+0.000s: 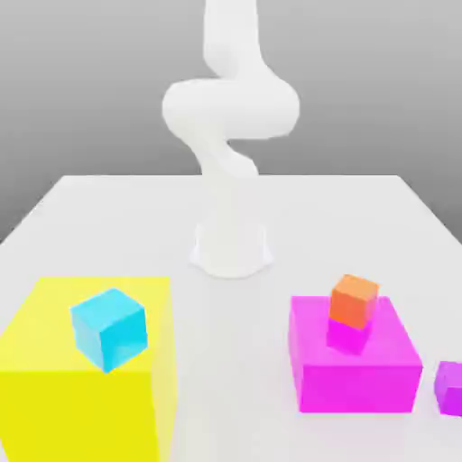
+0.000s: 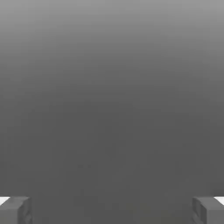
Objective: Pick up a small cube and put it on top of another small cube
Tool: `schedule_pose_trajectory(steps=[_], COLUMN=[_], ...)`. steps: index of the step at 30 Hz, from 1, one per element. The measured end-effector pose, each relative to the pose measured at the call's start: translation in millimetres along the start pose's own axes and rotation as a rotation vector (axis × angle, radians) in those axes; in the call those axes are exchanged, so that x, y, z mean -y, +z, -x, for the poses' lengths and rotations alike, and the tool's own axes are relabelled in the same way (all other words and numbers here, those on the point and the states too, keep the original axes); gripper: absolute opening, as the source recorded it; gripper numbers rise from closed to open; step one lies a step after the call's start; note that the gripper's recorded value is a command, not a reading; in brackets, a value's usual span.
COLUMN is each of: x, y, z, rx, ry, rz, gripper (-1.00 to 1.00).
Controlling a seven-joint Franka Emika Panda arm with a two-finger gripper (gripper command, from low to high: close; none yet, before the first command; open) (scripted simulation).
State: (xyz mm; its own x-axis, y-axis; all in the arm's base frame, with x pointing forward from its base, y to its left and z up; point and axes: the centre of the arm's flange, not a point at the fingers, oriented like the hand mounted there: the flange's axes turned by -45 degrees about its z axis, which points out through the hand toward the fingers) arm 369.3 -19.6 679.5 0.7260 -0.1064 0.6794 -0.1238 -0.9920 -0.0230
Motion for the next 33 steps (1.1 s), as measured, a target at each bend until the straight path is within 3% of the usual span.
schedule_pose_trajectory(steps=[8,16,33], x=[-82.2,-180.0,-325.2], y=[117.4,203.6,276.0], z=[32.6,105.7,351.5], rx=[0.153,0.288,0.510], ry=[0.309,0.636,1.422], rz=[0.209,0.380,0.618], gripper=[0.00,0.00,0.00])
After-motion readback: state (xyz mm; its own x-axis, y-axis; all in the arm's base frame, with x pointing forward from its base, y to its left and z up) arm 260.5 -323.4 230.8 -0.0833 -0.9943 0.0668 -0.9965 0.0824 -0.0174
